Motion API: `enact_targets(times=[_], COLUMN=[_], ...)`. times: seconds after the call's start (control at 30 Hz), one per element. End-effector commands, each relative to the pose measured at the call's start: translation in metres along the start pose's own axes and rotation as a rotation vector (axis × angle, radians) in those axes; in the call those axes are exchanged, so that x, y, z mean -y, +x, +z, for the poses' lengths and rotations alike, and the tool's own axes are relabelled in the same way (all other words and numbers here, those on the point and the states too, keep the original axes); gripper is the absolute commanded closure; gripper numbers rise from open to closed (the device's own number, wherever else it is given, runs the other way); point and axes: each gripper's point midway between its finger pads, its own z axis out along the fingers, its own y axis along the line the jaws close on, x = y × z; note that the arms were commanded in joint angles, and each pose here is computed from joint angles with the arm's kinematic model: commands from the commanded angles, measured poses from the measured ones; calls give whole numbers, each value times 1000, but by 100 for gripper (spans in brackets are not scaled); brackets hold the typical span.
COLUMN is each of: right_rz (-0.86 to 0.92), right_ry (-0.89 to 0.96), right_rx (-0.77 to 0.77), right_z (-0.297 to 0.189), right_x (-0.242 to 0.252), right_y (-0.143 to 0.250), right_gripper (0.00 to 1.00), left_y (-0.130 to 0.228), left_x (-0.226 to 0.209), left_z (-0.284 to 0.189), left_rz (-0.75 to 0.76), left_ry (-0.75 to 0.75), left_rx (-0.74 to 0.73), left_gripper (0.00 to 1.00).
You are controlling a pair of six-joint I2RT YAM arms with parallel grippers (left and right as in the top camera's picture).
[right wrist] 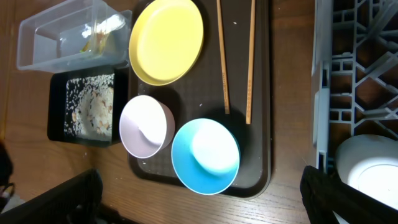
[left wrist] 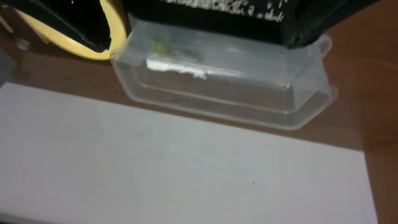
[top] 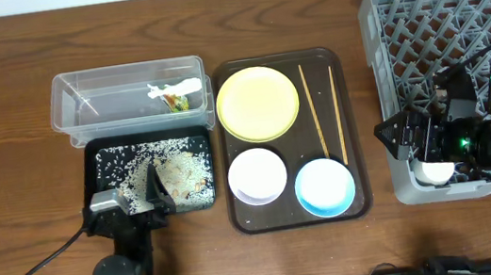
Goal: Sort waste into correct bins and load items into the dishwasher rack
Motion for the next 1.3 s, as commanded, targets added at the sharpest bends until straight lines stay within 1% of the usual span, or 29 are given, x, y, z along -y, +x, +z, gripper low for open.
enact_targets(times=[0.0,0.13,0.27,0.37,1.03,1.07,1.2,1.27], right_rz=[-16,-16,-16,-16,-16,-10,121,126], right_ry=[-3,-3,-3,-3,-3,-6,-37,-49], right_rx=[3,3,3,3,3,3,-3,46], right_z=[-2,-2,-2,-2,-2,-2,-2,-2], right_x=[-3,-3,-3,-3,-3,-4,-9,-11], right_y=[-1,-1,-1,-1,-1,-1,-1,-13], right_gripper=[1,1,1,1,1,1,1,1], left_y=[11,24,47,48,50,50,50,50], left_x=[-3,-5,-10,-4,-5,-5,-5,-5], left_z=[2,4,6,6,6,6,6,6], left_rz=[18,22,30,28,29,29,29,29], left_ry=[-3,-9,-21,13,11,11,11,11], left_rx=[-14,-41,-97,-106,-112,-112,-112,-112], left_gripper=[11,11,11,11,10,10,10,10])
